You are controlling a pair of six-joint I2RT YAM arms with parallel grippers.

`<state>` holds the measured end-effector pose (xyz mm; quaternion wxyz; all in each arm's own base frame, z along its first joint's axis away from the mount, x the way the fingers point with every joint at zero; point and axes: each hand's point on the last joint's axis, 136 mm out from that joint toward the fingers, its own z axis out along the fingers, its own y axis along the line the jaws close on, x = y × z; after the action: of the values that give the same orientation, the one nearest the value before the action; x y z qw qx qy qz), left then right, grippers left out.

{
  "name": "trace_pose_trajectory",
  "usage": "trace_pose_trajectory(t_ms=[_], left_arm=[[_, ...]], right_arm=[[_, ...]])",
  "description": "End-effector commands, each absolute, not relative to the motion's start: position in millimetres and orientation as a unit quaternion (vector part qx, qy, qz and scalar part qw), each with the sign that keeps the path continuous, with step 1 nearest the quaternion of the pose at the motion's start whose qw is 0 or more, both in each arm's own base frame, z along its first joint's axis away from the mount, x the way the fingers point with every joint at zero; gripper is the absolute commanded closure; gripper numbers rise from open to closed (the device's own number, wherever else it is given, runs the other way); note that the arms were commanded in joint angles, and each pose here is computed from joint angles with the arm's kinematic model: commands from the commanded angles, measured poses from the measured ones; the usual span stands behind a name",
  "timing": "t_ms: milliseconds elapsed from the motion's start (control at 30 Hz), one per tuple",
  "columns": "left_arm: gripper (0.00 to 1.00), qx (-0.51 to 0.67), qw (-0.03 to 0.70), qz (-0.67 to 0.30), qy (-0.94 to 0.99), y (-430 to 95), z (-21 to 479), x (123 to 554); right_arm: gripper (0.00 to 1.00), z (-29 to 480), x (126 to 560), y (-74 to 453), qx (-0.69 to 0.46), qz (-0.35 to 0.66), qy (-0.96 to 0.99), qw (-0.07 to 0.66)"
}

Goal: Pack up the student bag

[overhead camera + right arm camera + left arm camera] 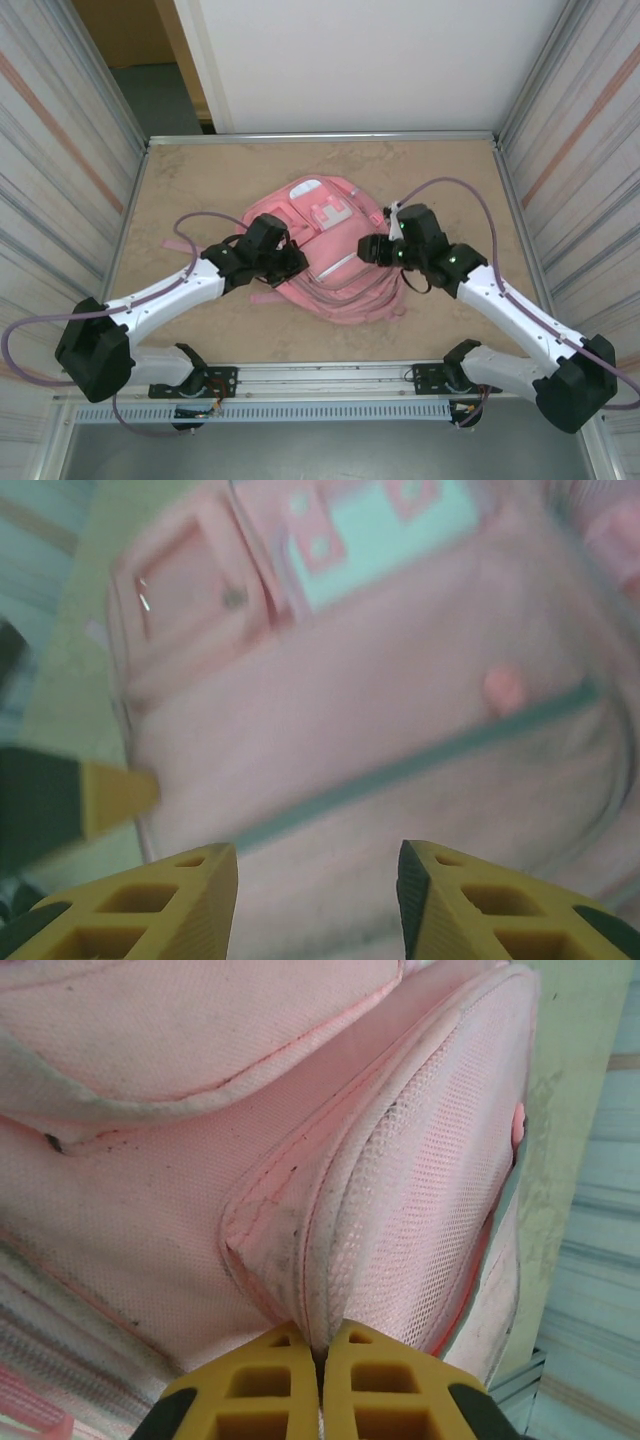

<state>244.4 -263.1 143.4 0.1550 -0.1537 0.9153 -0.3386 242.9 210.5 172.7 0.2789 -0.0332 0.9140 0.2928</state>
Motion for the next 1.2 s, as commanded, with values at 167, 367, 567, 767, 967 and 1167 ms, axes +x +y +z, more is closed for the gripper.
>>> trace_pose_trajectory(t_ms=[167, 367, 567, 767, 967, 1167], left_arm=[[1.00, -0.240, 0.244, -0.349, 0.872, -267.4, 154.4, 242.4], [1.00, -0.237, 0.262, -0.351, 0.867, -293.9, 148.7, 214.6], [0.88, -0.246, 0.247, -0.331, 0.877, -300.5, 125.3, 208.6], [0.78, -0.255, 0.233, -0.322, 0.881, -280.4, 106.6, 222.6], [0.74, -0.253, 0.227, -0.306, 0.889, -259.1, 104.9, 233.2], [0.71, -0.264, 0.210, -0.297, 0.893, -246.3, 93.0, 240.8]], right_arm=[[0.52, 115.0, 259.3, 209.4, 0.013, 0.313, 0.922, 0.227], [0.65, 133.5, 309.6, 259.9, -0.089, 0.376, 0.888, 0.251], [0.63, 135.1, 353.0, 272.1, -0.091, 0.369, 0.888, 0.260], [0.59, 128.4, 345.7, 240.0, -0.065, 0.311, 0.913, 0.256], [0.57, 123.3, 298.6, 212.2, -0.068, 0.246, 0.936, 0.244], [0.57, 125.2, 246.8, 238.0, -0.103, 0.261, 0.930, 0.236]])
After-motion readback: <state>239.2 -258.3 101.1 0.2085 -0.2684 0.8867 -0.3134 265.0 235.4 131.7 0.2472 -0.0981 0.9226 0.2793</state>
